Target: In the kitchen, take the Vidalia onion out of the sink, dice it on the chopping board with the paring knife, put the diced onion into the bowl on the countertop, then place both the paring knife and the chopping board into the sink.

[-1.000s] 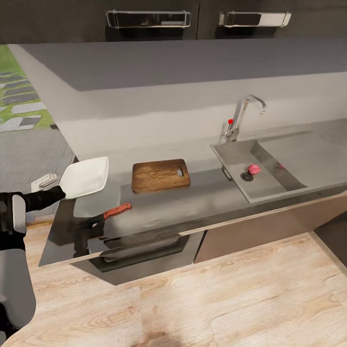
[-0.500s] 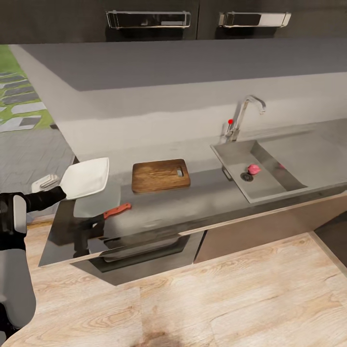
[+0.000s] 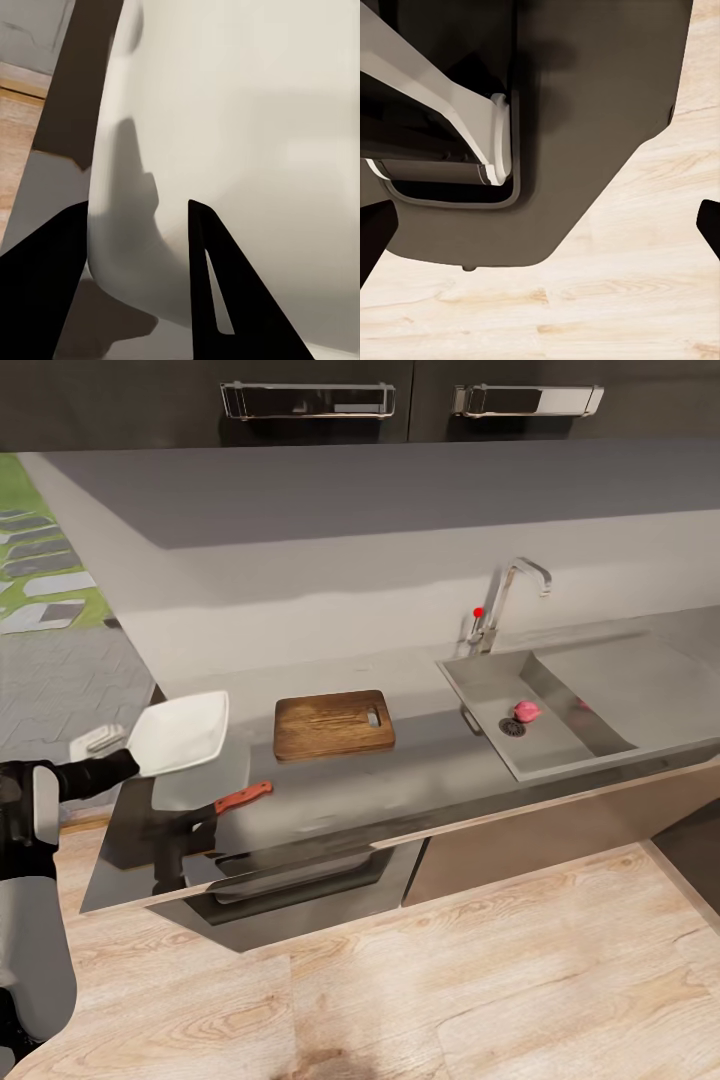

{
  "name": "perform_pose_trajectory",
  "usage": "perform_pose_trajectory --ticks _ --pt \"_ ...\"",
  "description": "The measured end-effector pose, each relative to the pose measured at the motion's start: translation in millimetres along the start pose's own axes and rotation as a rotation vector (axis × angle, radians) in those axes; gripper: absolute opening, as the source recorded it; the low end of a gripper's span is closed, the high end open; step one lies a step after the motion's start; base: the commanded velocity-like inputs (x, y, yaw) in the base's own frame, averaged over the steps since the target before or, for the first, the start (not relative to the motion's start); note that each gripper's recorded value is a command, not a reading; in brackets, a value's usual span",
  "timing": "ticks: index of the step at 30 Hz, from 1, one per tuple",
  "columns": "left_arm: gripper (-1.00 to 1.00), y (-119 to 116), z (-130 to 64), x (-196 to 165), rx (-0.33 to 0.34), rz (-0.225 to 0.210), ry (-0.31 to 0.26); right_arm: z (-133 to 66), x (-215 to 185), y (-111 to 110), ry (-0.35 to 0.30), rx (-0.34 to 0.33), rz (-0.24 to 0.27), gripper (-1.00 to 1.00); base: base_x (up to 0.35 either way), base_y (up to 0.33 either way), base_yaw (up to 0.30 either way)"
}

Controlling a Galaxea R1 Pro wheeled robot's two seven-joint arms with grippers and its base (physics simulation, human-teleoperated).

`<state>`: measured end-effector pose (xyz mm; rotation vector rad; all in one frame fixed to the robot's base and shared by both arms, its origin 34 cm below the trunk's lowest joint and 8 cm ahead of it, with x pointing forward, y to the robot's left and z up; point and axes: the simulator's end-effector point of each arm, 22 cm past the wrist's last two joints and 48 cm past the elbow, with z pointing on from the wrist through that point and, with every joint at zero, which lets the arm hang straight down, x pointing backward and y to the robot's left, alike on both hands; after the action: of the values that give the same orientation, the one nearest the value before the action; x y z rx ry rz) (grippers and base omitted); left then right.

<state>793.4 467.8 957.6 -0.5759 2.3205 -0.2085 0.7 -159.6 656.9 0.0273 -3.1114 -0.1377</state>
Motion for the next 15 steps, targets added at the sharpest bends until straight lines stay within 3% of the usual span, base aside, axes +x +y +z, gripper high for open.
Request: perform_pose_trajectory --ticks 15 --pt "-1.00 0.9 1.3 2.5 -0.002 -0.002 0.007 0.0 0.0 0.0 0.000 0.000 0.000 1.00 0.000 0.000 0.000"
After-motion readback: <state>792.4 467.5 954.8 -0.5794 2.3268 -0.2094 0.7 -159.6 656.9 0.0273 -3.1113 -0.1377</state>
